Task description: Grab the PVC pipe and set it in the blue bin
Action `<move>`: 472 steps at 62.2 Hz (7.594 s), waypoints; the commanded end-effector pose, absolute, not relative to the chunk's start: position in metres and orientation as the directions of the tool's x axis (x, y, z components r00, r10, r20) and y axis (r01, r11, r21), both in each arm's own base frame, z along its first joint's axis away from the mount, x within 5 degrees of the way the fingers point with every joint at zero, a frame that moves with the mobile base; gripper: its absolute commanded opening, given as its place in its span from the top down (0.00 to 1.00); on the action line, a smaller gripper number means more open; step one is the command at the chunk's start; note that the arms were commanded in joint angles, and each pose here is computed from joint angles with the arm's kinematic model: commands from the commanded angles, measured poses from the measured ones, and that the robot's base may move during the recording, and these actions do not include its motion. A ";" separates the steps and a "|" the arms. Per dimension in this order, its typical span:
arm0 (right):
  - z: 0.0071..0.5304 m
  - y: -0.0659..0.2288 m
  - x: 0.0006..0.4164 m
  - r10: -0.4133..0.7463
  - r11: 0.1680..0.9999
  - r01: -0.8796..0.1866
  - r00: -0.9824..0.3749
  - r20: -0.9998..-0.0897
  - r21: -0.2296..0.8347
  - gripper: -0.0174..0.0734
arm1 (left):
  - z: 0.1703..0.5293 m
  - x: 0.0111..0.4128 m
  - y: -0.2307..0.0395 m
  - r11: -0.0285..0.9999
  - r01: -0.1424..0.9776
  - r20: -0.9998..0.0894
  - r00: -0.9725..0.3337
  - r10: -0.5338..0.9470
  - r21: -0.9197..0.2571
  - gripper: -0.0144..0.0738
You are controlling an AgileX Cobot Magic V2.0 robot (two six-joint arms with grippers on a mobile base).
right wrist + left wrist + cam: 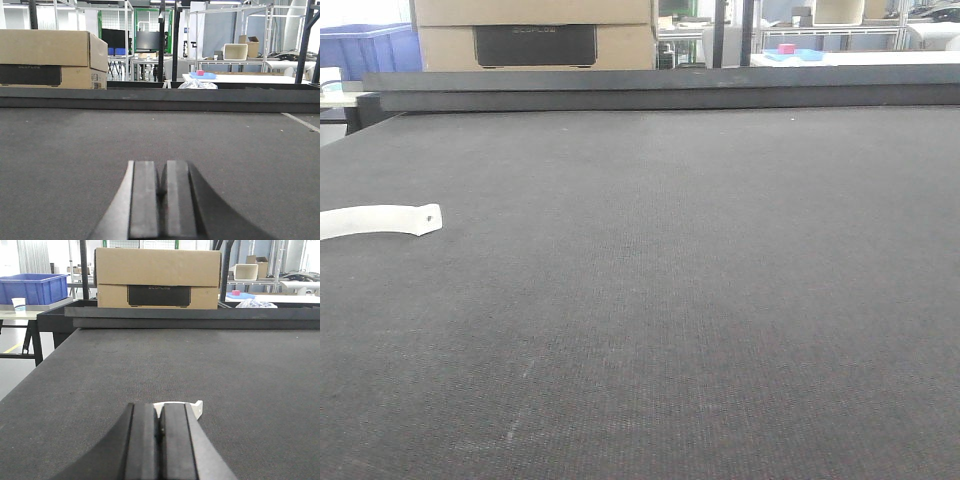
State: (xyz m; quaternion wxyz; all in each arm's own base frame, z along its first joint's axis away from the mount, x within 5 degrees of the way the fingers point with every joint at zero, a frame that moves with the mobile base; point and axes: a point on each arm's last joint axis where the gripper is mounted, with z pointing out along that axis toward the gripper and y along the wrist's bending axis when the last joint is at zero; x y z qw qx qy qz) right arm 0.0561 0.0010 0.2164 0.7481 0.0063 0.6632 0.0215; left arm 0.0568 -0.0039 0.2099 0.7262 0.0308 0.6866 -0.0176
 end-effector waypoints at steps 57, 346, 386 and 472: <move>0.223 0.001 0.055 0.036 0.999 -0.022 0.195 -0.980 0.032 0.99 | 0.229 0.053 -0.005 0.997 0.073 -0.965 0.262 0.017 0.037 0.96; 0.230 0.023 0.299 0.011 0.997 0.004 -0.995 -0.101 0.076 0.98 | 0.321 0.253 -0.008 0.988 -0.098 -0.530 -0.835 -0.149 -0.123 0.96; 0.272 0.023 0.280 0.018 0.996 -0.005 -0.970 -0.243 0.094 0.98 | 0.256 0.319 0.019 0.994 -0.091 -0.226 -0.971 -0.076 0.054 0.96; 0.271 0.023 0.284 0.022 0.995 -0.005 -0.961 -0.275 0.095 0.99 | 0.197 0.343 0.034 0.993 -0.117 -0.109 -0.987 -0.115 0.008 0.46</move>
